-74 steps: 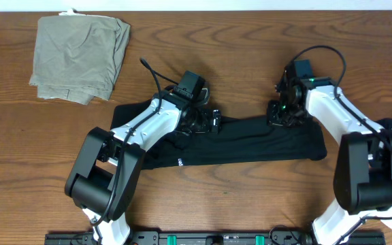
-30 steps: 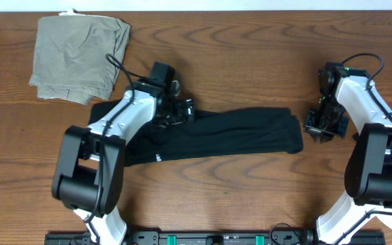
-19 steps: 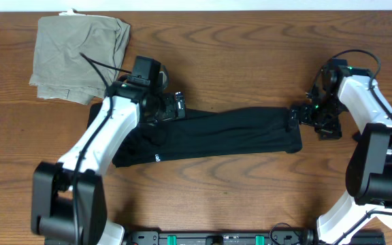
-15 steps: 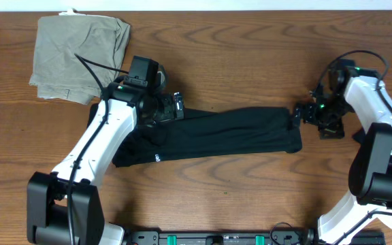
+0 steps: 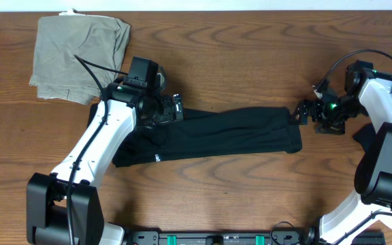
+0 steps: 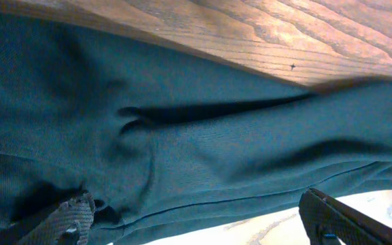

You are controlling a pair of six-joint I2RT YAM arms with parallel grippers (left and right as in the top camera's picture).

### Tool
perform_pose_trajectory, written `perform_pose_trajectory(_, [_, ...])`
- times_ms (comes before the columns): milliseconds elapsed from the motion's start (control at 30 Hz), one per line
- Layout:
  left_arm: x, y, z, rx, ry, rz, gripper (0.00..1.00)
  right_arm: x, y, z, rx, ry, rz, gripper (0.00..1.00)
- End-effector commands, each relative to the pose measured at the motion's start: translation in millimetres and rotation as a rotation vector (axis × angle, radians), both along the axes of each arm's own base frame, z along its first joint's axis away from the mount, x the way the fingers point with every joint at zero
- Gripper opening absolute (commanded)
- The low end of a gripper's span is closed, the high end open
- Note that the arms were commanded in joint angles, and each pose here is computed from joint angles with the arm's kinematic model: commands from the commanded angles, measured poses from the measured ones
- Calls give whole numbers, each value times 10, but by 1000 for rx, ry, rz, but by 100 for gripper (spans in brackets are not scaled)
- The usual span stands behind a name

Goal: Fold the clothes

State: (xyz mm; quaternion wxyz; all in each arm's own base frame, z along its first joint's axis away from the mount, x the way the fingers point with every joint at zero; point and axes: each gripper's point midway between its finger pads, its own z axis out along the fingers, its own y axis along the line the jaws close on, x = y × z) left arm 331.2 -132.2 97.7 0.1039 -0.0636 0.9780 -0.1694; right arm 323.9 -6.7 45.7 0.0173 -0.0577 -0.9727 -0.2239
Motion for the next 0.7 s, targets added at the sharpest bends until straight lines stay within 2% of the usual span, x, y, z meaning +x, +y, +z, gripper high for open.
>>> perform_pose_trajectory(0, [-21, 25, -1, 12, -3, -5, 98, 42, 0, -66, 36, -13, 27, 99])
perform_pose_trajectory(267, [-29, 28, -3, 13, 1, -5, 98, -27, -56, -303, 66, 58, 10, 99])
perform_pose_trajectory(667, [-29, 27, -4, 13, 1, -5, 98, 36, 71, -240, 192, 9, 13, 99])
